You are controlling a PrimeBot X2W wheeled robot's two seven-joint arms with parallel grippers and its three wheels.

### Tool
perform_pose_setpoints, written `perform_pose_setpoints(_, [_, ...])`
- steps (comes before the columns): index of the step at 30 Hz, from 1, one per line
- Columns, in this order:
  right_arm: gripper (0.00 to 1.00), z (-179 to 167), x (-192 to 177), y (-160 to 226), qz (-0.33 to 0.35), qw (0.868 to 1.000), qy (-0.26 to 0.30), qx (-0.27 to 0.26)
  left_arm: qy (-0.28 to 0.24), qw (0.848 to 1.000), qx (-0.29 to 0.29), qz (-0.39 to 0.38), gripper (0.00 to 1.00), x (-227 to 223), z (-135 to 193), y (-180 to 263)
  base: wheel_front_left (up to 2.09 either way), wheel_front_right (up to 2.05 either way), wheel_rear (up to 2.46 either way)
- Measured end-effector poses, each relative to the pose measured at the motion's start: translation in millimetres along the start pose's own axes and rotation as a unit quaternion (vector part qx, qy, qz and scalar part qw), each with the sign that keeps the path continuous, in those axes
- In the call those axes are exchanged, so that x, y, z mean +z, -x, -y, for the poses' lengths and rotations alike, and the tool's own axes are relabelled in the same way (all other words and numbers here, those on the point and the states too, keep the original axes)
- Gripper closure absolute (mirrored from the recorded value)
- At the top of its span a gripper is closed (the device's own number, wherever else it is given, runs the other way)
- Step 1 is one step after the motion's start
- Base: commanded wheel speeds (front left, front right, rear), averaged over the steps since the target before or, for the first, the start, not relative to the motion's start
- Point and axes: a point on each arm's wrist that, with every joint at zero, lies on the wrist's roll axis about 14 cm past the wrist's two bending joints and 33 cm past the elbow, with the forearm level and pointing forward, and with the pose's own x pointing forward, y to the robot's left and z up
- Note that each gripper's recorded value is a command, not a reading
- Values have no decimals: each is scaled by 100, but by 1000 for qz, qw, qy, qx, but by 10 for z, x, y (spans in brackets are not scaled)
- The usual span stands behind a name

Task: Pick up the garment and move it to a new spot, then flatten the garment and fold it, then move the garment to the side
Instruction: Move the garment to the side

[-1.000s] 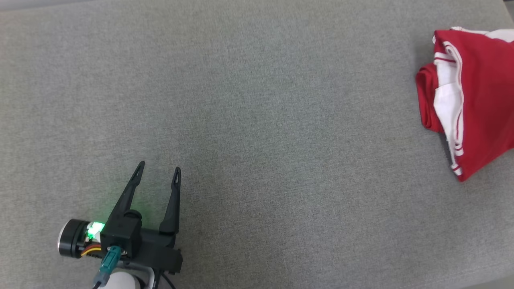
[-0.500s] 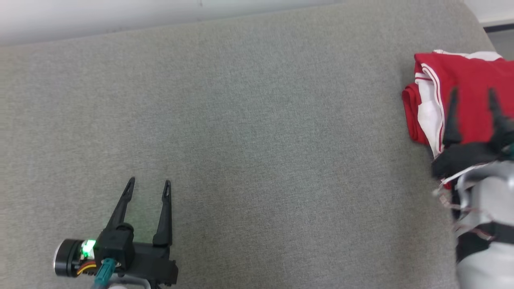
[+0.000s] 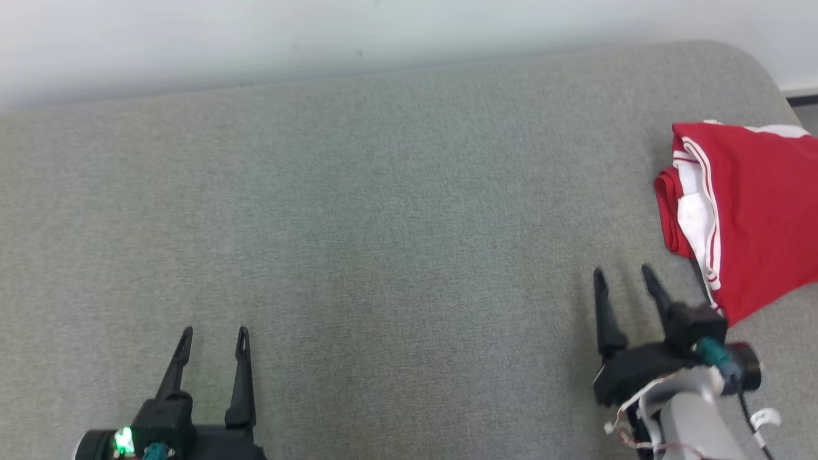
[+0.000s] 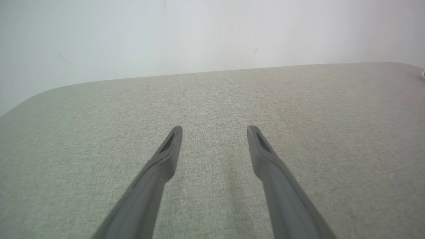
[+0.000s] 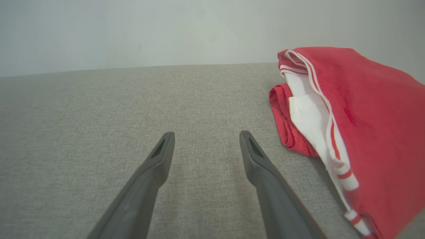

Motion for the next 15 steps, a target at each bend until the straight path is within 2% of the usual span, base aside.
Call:
perform_pose_setpoints(5, [0, -224, -174, 123, -26, 999, -12, 26, 4, 1000, 17, -9, 0, -33, -89, 163, 0, 0, 0])
perform_pose_setpoints(11, [0, -383, -116, 195, -17, 999, -18, 46, 7, 999, 34, -8, 0, -9, -187, 304, 0, 0, 0])
perform_pose_setpoints(13, [0, -386, -102, 231, -14, 998, -44, 40, 6, 999, 41, -6, 0, 6, -222, 357, 0, 0, 0])
perform_pose_setpoints(15, [0, -441, -28, 252, -3, 998, -43, 48, 7, 999, 47, -8, 0, 3, -257, 418, 0, 0, 0])
